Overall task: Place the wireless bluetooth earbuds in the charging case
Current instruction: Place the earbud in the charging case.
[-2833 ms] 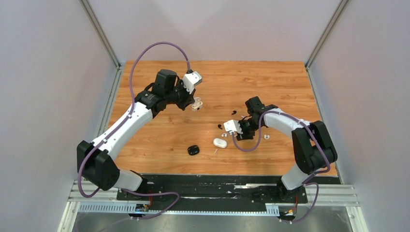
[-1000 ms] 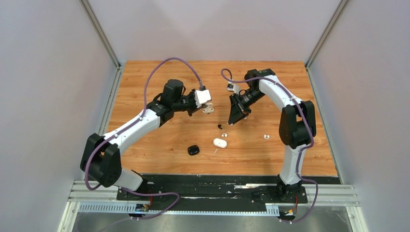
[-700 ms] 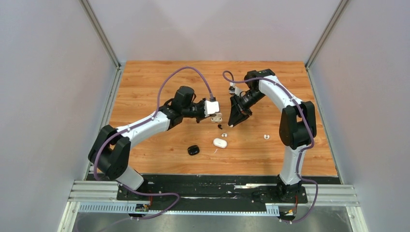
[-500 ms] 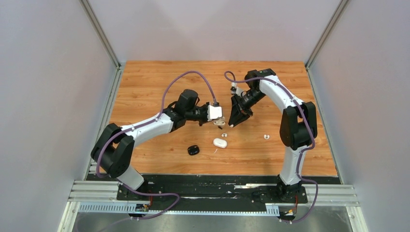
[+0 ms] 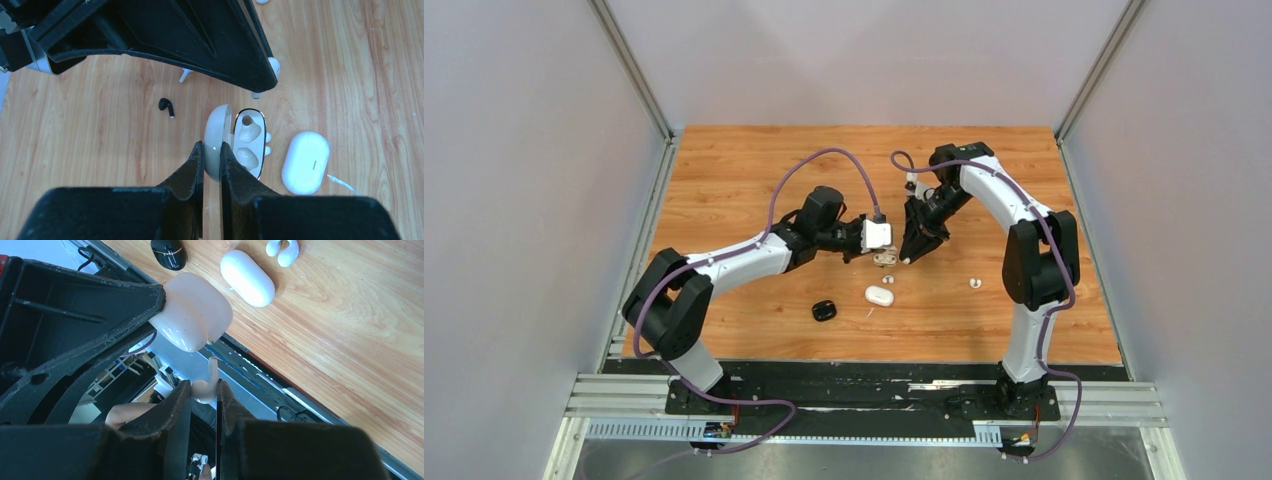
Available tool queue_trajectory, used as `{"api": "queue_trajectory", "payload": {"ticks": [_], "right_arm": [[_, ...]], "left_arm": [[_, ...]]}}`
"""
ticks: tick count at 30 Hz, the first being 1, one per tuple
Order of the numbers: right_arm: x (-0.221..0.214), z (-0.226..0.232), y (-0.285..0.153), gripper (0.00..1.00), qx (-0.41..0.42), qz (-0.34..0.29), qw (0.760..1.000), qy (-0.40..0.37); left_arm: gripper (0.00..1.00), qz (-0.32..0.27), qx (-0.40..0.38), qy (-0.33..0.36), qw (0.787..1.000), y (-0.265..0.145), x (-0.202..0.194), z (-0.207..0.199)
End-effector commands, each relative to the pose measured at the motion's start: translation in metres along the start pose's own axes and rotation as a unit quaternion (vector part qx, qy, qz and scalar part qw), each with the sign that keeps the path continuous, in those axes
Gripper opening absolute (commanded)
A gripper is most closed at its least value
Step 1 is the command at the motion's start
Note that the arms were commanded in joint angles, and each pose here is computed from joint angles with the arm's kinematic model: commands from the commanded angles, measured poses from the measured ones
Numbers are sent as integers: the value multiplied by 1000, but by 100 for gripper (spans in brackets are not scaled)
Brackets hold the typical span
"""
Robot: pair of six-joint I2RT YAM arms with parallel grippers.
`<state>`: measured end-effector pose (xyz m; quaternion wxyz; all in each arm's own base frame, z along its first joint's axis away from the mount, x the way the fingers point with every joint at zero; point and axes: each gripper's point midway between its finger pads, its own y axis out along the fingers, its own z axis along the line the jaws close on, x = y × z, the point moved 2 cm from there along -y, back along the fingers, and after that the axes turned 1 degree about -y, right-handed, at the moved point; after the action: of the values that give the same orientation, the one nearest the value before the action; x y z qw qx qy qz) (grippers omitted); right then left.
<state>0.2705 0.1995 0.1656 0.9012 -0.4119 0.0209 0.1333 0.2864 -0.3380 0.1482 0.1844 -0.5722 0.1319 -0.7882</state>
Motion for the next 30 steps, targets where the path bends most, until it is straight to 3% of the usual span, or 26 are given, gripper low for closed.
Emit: {"api": "queue_trajectory", "payload": {"ticks": [1, 9, 30], "right_arm": [[3, 16, -8, 0, -20, -32, 999, -8], [10, 21, -9, 0, -40, -52, 998, -8], [10, 14, 2, 0, -60, -39, 997, -11]], "left_arm": [[0, -19, 2, -8, 1000, 6, 22, 7], [0, -2, 5, -46, 999, 9, 22, 1], [0, -11, 15, -65, 998, 9, 28, 3]]}}
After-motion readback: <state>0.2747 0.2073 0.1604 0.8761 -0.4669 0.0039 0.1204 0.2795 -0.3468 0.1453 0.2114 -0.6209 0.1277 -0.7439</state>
